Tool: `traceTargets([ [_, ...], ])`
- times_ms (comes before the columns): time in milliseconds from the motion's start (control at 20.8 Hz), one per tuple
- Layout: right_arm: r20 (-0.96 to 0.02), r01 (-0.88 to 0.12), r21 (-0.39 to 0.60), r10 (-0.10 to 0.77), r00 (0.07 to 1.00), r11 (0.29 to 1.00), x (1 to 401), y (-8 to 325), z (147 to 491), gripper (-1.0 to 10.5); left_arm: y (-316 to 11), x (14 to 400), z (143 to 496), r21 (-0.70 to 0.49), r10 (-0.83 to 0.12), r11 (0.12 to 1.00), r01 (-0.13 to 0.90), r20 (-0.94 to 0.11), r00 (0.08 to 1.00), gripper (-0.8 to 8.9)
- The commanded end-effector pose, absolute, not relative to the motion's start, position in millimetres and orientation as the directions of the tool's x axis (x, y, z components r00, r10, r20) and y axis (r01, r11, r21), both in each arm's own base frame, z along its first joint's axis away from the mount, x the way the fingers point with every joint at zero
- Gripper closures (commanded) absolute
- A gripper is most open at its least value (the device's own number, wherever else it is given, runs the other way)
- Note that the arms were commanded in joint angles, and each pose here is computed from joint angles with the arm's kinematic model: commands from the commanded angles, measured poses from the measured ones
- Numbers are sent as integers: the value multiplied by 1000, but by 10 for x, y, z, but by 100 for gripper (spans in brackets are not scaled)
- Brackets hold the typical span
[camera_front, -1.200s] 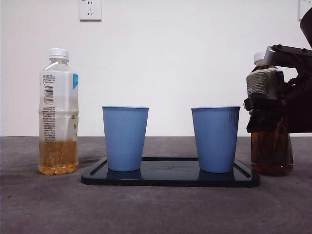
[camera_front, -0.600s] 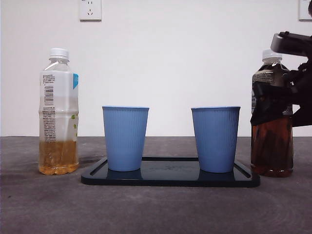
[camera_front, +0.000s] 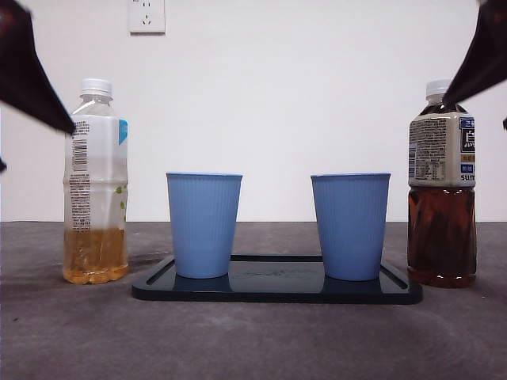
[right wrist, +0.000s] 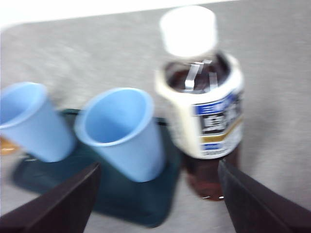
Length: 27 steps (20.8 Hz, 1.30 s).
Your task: Pour the drink into the cup
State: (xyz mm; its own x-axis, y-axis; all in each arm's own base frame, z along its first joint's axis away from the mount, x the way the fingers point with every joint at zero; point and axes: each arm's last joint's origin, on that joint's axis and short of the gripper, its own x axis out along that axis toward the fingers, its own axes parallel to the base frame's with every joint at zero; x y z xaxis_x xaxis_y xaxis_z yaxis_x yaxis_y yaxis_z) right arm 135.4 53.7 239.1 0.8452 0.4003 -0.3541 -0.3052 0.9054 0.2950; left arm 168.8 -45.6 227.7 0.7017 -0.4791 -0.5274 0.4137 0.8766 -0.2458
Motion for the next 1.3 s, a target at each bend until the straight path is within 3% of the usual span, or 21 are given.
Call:
traceTargets([
  [48,-313,-323,345,433,845,881,1267,544,2478,561,-517,1757,2119,-232,-469,882,410,-523,712,148],
  [337,-234,-381,372,483,844,846,1067,513,2614,561,-628,1998,1874,-123,-369,926,358,-504,781,148],
  [578,-182,-402,371,490,852,837,982,479,2666,561,-697,2212,1714,-119,-377,923,365,-469,799,148],
  [1300,-178,-416,370,503,846,830,949,469,2671,561,-755,2446,1474,-99,-353,934,343,-412,840,164],
])
